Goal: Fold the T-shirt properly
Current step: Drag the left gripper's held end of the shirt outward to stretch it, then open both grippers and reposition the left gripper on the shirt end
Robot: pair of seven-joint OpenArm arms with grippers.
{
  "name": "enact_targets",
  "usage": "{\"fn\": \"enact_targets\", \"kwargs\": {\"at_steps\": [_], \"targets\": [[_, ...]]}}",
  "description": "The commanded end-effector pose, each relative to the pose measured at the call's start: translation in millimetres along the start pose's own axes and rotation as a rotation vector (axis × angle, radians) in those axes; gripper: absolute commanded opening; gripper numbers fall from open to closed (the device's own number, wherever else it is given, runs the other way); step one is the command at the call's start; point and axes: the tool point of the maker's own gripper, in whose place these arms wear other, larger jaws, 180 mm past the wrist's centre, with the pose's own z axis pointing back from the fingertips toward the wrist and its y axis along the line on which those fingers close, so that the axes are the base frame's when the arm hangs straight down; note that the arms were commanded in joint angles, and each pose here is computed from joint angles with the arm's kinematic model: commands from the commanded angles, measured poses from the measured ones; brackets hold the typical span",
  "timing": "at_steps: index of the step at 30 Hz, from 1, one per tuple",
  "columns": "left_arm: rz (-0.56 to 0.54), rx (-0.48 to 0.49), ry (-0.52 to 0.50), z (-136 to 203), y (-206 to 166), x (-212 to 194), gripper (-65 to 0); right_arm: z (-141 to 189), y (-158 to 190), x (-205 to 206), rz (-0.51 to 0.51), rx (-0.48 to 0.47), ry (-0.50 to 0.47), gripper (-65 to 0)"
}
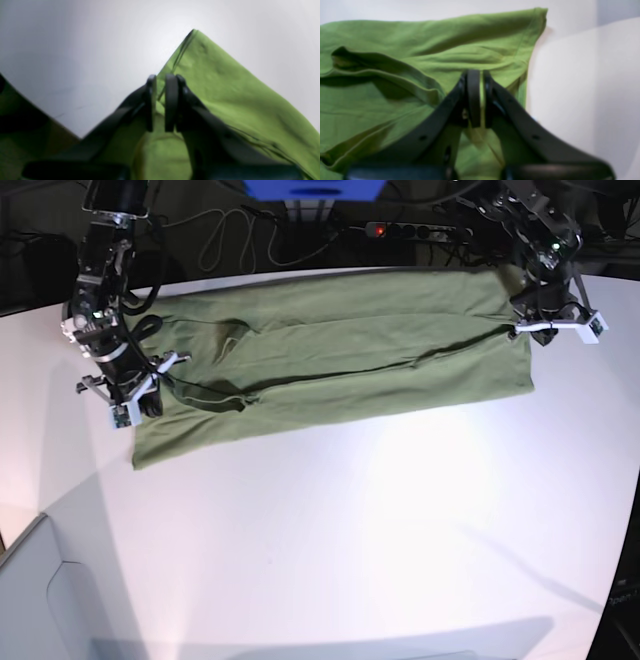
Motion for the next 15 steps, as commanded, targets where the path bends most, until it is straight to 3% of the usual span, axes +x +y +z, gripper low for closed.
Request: {"fn": "enact_targets", "kwargs": {"at_steps": [1, 6, 9, 15], "targets": [[-0.016, -0.001, -0.021, -3, 2, 9, -58.6, 4, -1, 18, 0.012, 0.004, -0.062, -58.3], [-0.019, 0.018, 0.024, -22, 17, 4, -58.6, 11, 7, 29, 0.040, 0.016, -0.085, -39.6], [-0.027, 0.029, 0.034, -26, 24, 4, -58.6, 8, 26, 33, 0.069, 0.062, -0.092, -32.6], [-0.030, 0.030, 0.034, -25, 25, 4, -58.6, -6, 42, 49, 0.092, 0.106, -0.089, -34.2]]}}
